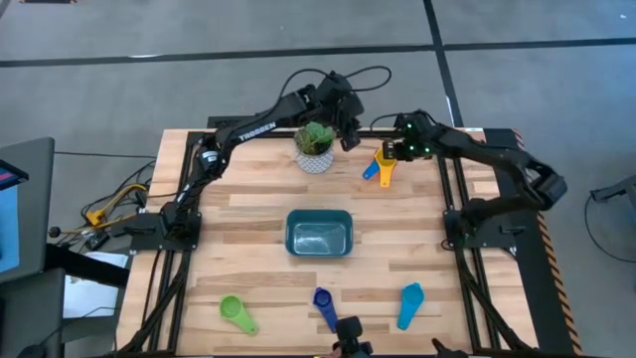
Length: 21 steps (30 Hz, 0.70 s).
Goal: Nest measuring cups in basket
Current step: Stack the yellow measuring cup on top of the blue measuring cup
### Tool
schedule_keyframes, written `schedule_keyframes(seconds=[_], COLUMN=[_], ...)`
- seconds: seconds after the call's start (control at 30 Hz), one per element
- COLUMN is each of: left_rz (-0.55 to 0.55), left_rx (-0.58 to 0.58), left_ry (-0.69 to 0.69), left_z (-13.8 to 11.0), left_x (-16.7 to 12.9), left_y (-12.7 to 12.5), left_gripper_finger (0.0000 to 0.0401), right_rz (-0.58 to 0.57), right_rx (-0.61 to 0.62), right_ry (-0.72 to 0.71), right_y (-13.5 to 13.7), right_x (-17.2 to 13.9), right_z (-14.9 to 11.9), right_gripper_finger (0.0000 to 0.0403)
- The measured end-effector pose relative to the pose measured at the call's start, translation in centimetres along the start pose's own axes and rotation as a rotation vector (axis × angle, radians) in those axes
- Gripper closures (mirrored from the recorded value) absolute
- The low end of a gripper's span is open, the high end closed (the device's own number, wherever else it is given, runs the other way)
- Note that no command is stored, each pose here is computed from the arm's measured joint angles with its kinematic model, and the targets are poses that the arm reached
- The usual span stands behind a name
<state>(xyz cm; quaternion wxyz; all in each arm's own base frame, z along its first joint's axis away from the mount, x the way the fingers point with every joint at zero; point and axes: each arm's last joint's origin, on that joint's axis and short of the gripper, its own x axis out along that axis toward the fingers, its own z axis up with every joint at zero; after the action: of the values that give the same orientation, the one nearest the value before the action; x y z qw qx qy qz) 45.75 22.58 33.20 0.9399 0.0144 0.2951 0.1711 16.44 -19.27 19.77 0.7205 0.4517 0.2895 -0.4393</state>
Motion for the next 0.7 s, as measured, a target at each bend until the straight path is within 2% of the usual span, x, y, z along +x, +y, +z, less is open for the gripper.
schedule_keyframes(seconds=[0.23, 0.37, 0.57, 0.7], left_rz=[-0.005, -0.004, 0.002, -0.002], left_rx=[0.004, 0.004, -0.004, -0.004], left_ry=[0.026, 0.026, 0.044, 0.073], left_z=[-0.2, -0.2, -0.4, -0.7], left_x=[0.0, 0.0, -0.1, -0.1], left_y=[0.0, 0.0, 0.2, 0.3], left_gripper_finger=[0.0342, 0.0342, 0.0342, 0.0342], right_rz=[-0.028, 0.006, 0.063, -0.011], right_rx=[0.018, 0.006, -0.037, -0.060], right_ry=[0.029, 0.064, -0.028, -0.038], right_y=[-0.6, -0.2, 2.3, 2.2], right_x=[1.5, 1.6, -1.4, -3.4], right_z=[0.2, -0.2, -1.2, -2.4], right_gripper_finger=[0.0396, 0.0391, 0.0379, 0.0392])
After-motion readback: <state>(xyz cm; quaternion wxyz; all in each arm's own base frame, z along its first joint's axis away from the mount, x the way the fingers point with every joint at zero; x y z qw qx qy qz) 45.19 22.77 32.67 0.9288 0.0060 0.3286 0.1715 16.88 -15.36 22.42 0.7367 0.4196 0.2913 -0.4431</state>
